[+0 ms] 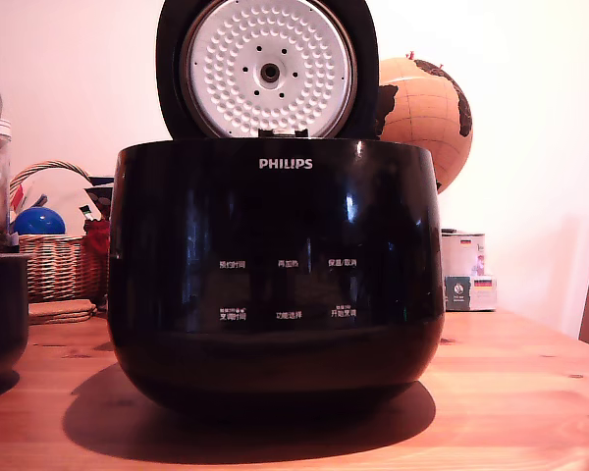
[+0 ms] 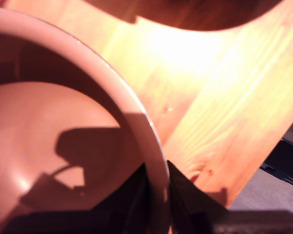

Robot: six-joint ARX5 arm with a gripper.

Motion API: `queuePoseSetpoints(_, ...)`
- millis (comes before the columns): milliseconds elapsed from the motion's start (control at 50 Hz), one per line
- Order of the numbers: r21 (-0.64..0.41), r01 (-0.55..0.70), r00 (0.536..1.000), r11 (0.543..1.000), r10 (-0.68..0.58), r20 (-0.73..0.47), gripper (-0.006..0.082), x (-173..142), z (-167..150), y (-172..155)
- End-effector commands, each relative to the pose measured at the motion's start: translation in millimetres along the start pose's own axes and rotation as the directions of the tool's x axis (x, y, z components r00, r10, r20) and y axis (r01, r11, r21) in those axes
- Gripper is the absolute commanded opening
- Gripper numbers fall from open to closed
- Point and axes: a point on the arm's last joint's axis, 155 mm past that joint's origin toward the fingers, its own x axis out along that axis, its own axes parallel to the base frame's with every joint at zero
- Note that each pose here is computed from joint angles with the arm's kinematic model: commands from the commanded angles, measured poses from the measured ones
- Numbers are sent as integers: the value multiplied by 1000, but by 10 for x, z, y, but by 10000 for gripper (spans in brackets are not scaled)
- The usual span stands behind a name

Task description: Pick up the metallic pot next to the rice cooker

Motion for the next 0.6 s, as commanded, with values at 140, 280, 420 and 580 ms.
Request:
queuePoseSetpoints(140, 25, -42, 995, 999, 44, -91, -21, -206, -50, 73)
queuePoseSetpoints(280, 47, -81, 989, 996, 87, -122, -21, -444, -15, 141)
queuePoseSetpoints(420, 43, -97, 986, 994, 102, -133, -21, -685, 50, 128)
queuePoseSetpoints(580, 62, -139, 981, 988, 146, -130, -21, -920, 140, 118)
